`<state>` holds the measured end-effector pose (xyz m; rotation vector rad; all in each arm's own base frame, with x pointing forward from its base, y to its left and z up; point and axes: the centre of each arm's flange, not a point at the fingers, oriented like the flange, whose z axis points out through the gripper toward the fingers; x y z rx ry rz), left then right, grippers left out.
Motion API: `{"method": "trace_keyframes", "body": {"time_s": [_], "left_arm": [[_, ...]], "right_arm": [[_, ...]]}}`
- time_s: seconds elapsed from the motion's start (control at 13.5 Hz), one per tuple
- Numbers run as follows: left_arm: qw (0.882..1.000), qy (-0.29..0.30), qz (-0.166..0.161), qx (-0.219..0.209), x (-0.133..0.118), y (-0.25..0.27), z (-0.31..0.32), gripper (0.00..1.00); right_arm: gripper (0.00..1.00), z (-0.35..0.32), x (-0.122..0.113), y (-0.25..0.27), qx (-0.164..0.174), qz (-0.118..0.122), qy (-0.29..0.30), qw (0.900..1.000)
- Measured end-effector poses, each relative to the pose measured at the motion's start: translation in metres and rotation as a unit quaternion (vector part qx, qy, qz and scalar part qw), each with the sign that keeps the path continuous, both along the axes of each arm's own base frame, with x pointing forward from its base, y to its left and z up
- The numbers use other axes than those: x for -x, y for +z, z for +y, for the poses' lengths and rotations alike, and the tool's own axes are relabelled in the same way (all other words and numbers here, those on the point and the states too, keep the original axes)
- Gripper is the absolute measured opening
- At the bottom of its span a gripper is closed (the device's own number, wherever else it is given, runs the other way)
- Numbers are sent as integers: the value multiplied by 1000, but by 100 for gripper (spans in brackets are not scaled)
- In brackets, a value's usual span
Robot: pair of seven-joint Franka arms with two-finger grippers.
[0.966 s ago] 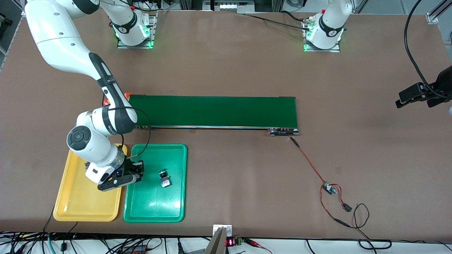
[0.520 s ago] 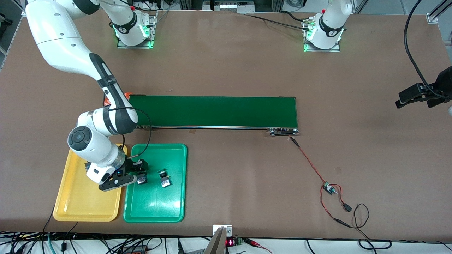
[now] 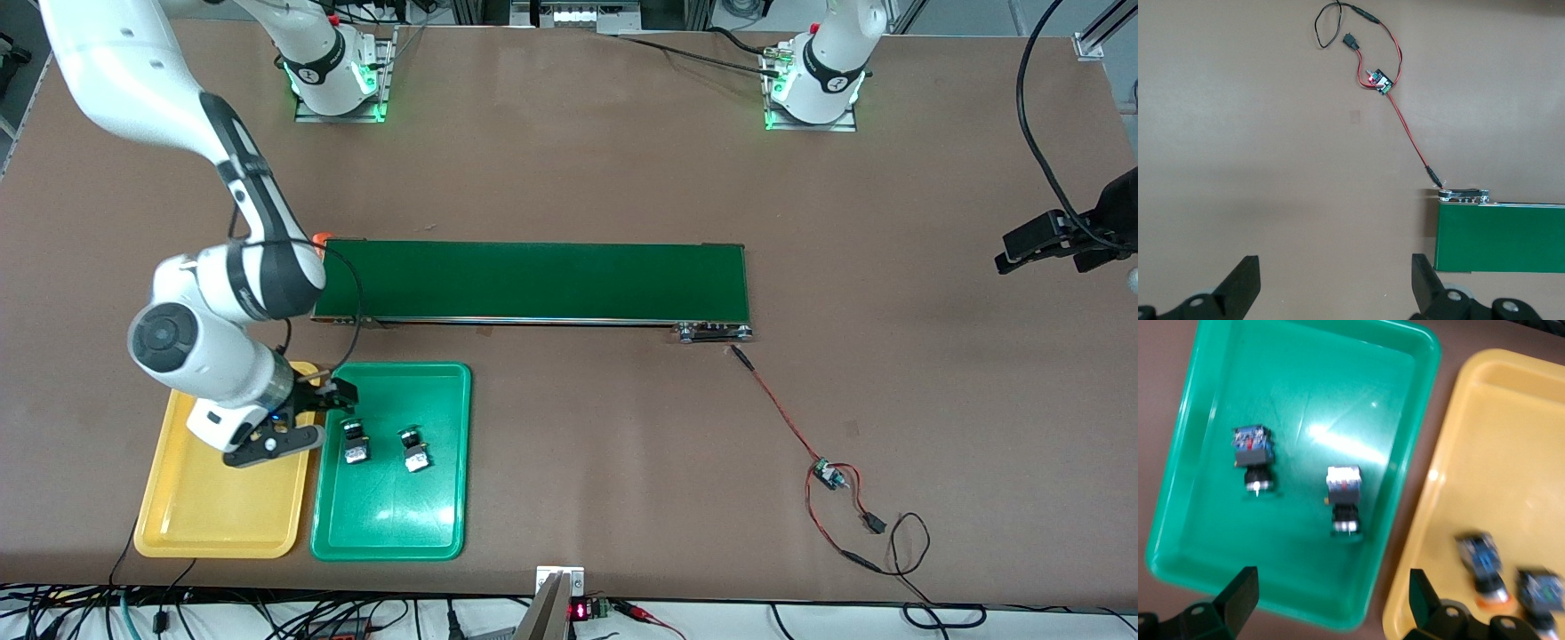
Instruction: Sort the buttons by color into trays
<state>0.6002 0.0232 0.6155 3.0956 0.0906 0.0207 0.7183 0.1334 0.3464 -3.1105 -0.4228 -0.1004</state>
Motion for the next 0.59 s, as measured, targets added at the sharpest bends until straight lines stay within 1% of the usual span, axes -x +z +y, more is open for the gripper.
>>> {"method": "trace_keyframes", "body": {"time_s": [0.15,0.37,0.45,0.59], "left_arm": [[1000,0,0,0,0,0,0,100],[1000,-1,0,0,0,0,-1,100],[1000,-2,0,0,0,0,-2,100],[1000,-6,-6,0,-2,1,-6,100]], "right_arm": [[100,-12,16,55,16,22,-12,1000],[100,-43,48,134,19,51,-44,998],[100,-54,59,157,23,56,-53,997],[100,-70,74,189,30,53,-68,996]]}}
